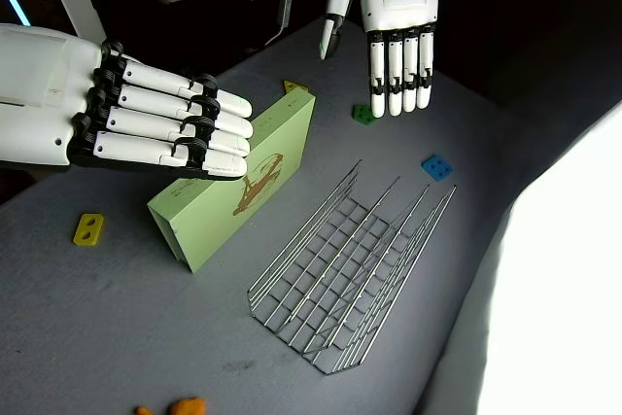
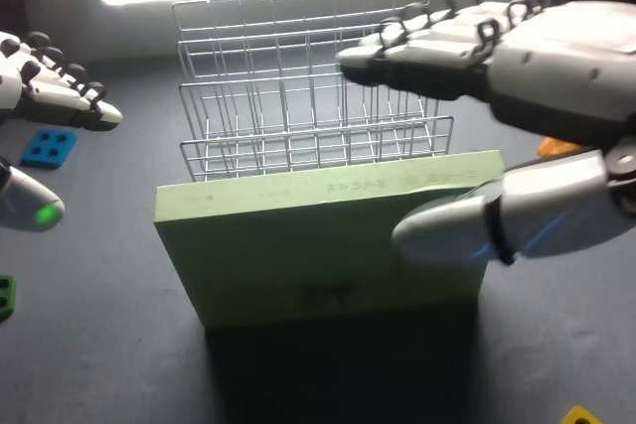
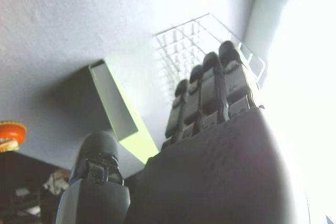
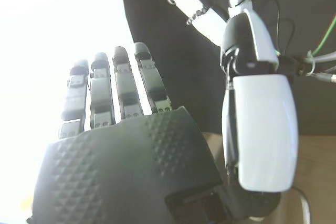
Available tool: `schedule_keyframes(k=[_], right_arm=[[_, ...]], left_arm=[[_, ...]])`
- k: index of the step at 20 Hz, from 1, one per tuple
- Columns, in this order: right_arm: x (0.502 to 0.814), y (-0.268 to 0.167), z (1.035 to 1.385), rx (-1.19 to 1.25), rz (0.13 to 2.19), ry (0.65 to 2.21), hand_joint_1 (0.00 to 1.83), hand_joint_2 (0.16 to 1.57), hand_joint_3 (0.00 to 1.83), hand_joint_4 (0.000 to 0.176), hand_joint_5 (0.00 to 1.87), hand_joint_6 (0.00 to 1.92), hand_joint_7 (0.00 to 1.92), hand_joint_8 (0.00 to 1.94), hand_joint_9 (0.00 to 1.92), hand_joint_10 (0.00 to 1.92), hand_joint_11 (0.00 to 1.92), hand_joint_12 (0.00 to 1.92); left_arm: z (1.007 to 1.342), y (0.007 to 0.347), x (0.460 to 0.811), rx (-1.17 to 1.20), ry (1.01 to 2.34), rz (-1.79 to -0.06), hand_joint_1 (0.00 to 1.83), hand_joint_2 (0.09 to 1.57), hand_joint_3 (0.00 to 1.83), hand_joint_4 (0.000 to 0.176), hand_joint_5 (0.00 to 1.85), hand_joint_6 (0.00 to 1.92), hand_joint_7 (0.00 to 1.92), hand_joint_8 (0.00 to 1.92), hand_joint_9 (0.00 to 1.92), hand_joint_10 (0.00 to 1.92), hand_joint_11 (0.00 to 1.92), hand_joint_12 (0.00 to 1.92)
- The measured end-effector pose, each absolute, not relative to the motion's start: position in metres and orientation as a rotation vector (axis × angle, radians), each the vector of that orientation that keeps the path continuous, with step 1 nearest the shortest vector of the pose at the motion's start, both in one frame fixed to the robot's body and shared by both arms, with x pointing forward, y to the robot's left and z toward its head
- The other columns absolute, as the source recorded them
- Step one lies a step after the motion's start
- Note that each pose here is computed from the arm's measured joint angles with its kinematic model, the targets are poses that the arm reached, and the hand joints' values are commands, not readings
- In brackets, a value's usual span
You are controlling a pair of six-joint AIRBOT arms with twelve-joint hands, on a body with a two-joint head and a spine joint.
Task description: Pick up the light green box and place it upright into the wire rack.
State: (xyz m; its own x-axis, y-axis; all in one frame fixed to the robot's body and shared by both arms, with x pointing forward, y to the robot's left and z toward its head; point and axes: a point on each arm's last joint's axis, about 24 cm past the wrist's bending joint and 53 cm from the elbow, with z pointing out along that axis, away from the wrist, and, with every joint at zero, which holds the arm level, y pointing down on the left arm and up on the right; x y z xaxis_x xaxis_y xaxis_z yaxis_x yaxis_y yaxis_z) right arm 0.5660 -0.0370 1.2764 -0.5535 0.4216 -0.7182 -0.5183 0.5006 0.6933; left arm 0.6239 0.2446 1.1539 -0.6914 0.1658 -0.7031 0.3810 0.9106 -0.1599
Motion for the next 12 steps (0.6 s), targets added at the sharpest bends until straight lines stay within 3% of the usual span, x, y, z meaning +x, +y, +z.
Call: schedule_keyframes(k=[2, 4, 10, 12], right_arm=[[0.56, -0.022, 1.274, -0.086, 1.264, 1.8, 1.03, 0.94, 0.0, 0.0, 0.0, 0.0, 0.0, 0.0, 0.0, 0.0, 0.0, 0.0], [0.555, -0.007, 1.27, -0.104, 1.299, 1.815, 1.12, 0.96, 0.0, 0.0, 0.0, 0.0, 0.0, 0.0, 0.0, 0.0, 0.0, 0.0], [0.585, 0.01, 1.268, -0.018, 1.355, 1.816, 1.07, 0.97, 0.0, 0.0, 0.0, 0.0, 0.0, 0.0, 0.0, 0.0, 0.0, 0.0], [0.591, 0.015, 1.269, -0.034, 1.345, 1.8, 1.05, 0.99, 0.0, 0.0, 0.0, 0.0, 0.0, 0.0, 0.0, 0.0, 0.0, 0.0]], left_arm=[[1.154, 0.247, 0.626, 0.379, 2.335, -0.38, 0.06, 1.23, 0.0, 0.008, 0.0, 0.0, 0.01, 0.0, 0.0, 0.0, 0.0, 0.01], [1.152, 0.253, 0.627, 0.367, 2.345, -0.369, 0.06, 1.23, 0.0, 0.016, 0.0, 0.0, 0.0, 0.0, 0.0, 0.0, 0.0, 0.01], [1.144, 0.264, 0.629, 0.35, 2.37, -0.343, 0.07, 1.23, 0.0, 0.016, 0.01, 0.0, 0.02, 0.01, 0.0, 0.0, 0.02, 0.02], [1.141, 0.27, 0.63, 0.34, 2.378, -0.328, 0.13, 1.22, 0.0, 0.008, 0.09, 0.01, 0.09, 0.01, 0.06, 0.01, 0.0, 0.26]])
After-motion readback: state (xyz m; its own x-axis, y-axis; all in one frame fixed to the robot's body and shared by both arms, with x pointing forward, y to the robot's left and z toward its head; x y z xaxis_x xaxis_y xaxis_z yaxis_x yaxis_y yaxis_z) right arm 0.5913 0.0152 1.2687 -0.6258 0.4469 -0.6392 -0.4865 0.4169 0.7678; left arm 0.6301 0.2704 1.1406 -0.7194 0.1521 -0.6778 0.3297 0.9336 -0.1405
